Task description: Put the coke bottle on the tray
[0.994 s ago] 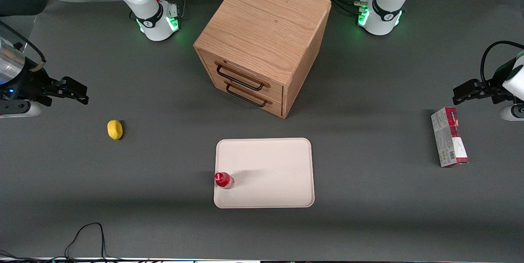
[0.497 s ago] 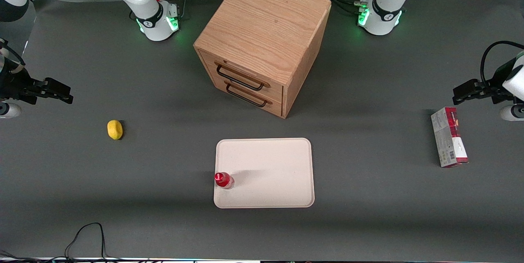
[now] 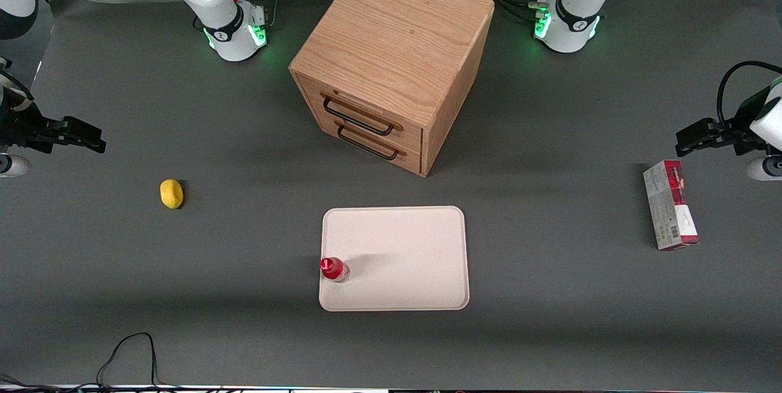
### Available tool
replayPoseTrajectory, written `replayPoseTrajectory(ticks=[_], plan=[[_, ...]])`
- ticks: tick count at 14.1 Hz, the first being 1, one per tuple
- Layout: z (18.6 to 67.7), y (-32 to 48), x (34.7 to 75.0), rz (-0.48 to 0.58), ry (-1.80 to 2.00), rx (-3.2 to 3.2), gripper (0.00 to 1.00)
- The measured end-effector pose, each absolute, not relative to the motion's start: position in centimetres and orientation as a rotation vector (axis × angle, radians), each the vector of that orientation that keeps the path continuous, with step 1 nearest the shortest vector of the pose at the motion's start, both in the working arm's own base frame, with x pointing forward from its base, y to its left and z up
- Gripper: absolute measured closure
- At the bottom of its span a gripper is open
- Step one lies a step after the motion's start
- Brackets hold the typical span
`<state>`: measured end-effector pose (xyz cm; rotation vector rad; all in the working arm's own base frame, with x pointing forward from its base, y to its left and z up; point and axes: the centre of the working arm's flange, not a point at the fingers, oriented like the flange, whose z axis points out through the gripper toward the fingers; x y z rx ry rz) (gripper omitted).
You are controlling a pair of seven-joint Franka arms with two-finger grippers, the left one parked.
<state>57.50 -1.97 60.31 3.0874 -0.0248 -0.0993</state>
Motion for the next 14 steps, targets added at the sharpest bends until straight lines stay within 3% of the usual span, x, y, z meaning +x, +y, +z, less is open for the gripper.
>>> replayPoseTrajectory(ticks=[14], plan=[[60.18,-1.77,57.42,-0.104,-0.022,3.099,0.0]])
